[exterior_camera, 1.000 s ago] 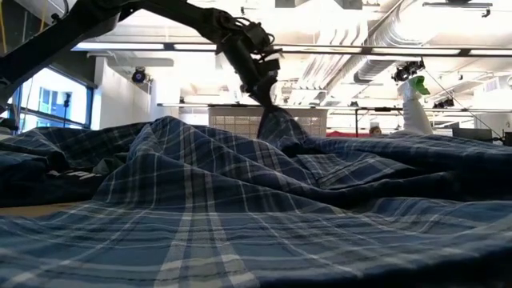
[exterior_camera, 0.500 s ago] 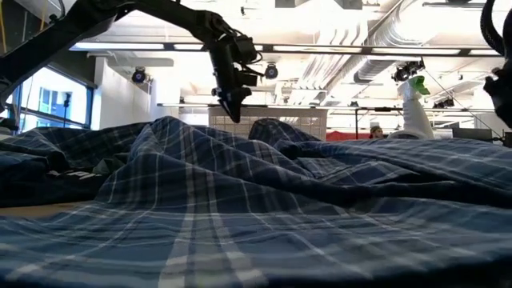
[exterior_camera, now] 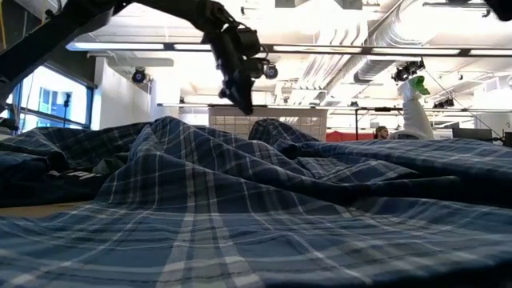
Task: Fold Laundry from Bin
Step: Fold the checkered blue polo
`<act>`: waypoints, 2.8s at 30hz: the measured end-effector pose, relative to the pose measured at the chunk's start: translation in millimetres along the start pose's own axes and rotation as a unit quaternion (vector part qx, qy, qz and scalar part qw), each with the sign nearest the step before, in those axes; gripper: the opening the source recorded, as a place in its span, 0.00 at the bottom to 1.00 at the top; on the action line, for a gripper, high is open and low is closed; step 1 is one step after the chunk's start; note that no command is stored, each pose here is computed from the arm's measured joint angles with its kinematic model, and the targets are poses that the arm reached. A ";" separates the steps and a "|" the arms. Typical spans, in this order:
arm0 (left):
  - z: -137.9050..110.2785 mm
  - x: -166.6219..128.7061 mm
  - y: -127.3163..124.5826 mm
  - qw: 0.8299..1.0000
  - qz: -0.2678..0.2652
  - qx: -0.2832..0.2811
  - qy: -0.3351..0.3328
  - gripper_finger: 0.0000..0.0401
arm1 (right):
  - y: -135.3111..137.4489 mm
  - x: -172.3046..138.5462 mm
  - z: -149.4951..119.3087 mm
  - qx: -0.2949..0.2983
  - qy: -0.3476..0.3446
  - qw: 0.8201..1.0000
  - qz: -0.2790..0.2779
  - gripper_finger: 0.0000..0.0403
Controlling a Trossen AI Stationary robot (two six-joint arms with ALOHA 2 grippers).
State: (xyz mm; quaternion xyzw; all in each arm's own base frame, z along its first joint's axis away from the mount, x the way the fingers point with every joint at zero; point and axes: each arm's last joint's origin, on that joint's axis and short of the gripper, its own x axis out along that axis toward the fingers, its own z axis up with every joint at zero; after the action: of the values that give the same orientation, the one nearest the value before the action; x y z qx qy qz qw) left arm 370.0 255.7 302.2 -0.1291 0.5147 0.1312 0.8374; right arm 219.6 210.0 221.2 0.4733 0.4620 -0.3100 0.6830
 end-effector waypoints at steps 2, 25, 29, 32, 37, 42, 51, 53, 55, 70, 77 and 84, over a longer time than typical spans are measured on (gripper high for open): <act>3.9 5.1 -18.1 0.998 -0.049 0.025 -0.008 0.22 | 0.0 -2.2 14.8 0.012 -0.034 0.999 -0.027 0.04; -31.6 137.0 -114.6 0.949 -0.105 0.176 0.238 0.04 | -40.2 55.7 14.9 0.042 0.041 0.998 -0.014 0.08; -31.5 117.3 -108.5 0.947 -0.135 0.164 0.241 0.01 | -52.1 47.6 -13.1 0.065 0.057 0.996 -0.021 0.08; -29.8 95.9 -103.0 0.949 -0.132 0.158 0.238 0.01 | -56.1 41.5 -26.5 0.078 0.066 0.995 -0.022 0.08; -26.3 50.2 -102.4 0.958 -0.124 0.147 0.211 0.00 | -37.8 24.0 -35.4 0.082 0.058 0.995 0.027 0.08; -16.6 40.9 -106.5 0.970 -0.114 0.151 0.153 0.01 | -22.4 17.7 -20.7 0.085 -0.002 0.995 0.055 0.09; -4.4 68.5 -111.7 0.982 -0.078 0.138 0.106 0.23 | -17.3 24.3 4.4 0.074 -0.039 0.996 0.031 0.30; -5.8 78.8 -111.9 0.982 -0.071 0.129 0.117 0.29 | -16.3 24.9 6.5 0.071 -0.040 0.996 0.031 0.34; -7.7 90.4 -111.9 0.982 -0.049 0.123 0.132 0.34 | -15.9 25.3 7.9 0.068 -0.041 0.996 0.030 0.36; -19.1 105.2 -138.6 0.957 -0.017 0.222 0.185 0.02 | -16.0 25.4 8.2 0.068 -0.036 0.997 0.026 0.39; -21.4 56.0 -139.2 0.956 -0.013 0.220 0.191 0.00 | -16.4 25.4 8.4 0.067 -0.037 0.997 0.024 0.39; -16.2 11.8 -88.2 0.986 0.025 0.080 0.147 0.04 | -16.4 25.4 8.3 0.067 -0.037 0.997 0.024 0.39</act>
State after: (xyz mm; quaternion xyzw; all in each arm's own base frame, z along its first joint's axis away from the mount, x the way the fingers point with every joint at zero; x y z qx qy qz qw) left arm 392.9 168.8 291.7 -0.0671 0.6441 0.0900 0.7566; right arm 218.0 196.6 192.8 0.5176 0.4030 -0.3411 0.6733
